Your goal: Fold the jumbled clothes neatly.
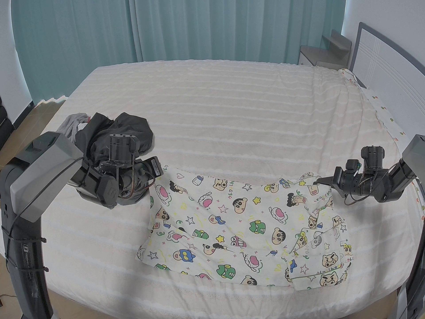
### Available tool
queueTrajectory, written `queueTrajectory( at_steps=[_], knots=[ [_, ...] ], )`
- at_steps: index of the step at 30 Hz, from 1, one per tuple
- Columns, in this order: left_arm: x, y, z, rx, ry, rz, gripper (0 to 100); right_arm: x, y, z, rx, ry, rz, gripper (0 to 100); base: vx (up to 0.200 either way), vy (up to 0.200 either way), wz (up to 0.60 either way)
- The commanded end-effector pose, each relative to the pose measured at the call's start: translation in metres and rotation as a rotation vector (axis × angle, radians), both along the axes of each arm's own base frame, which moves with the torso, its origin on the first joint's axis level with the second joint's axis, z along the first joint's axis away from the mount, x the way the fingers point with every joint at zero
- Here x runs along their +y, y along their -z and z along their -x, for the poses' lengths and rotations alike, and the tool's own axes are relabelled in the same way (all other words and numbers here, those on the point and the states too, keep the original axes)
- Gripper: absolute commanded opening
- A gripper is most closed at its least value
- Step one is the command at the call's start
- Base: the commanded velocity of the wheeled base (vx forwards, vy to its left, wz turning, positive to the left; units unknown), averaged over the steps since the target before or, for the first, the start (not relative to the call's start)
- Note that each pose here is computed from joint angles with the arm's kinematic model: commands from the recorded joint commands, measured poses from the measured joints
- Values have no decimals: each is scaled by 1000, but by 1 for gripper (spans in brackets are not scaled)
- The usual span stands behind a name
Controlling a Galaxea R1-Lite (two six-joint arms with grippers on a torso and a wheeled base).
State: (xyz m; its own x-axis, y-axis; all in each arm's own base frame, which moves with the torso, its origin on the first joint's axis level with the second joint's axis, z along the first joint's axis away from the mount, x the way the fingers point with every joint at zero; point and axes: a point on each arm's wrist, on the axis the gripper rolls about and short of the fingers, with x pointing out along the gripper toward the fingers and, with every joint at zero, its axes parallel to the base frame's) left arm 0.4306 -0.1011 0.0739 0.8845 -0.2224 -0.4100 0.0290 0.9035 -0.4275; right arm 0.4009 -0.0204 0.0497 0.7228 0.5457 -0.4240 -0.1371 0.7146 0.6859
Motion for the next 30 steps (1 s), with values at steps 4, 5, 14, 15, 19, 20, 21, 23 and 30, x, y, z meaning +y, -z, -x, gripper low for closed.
queueTrajectory(
  at_steps=[4, 5, 14, 15, 19, 20, 21, 23, 30],
  knots=[
    [-1, -12, 18, 11, 46, 14, 0, -7, -3, 18, -1, -12, -20, 0, 0, 0, 0],
    [-2, -14, 22, 12, 56, 18, 0, -8, -4, 20, -3, -14, -14, 0, 0, 0, 0],
    [3, -21, 42, 26, 110, 3, 0, -15, -2, 55, 19, -69, -4, 0, 0, 0, 0],
    [3, -19, 45, 33, 117, -12, 0, -15, 0, 60, 24, -75, 6, 0, 0, 0, 0],
    [6, -12, 56, 57, 132, -42, 0, -16, 6, 77, 35, -102, 31, 0, 0, 0, 0],
    [6, -11, 59, 61, 134, -43, 0, -16, 7, 81, 37, -110, 35, 0, 0, 0, 0],
    [7, -9, 61, 66, 134, -44, 0, -15, 7, 86, 38, -121, 37, 0, 0, 0, 0],
    [8, -4, 66, 71, 135, -46, 0, -15, 10, 94, 41, -139, 44, 0, 0, 0, 0],
    [11, 16, 80, 103, 140, -61, 0, -9, 28, 123, 79, -210, 97, 0, 0, 0, 0]
  ],
)
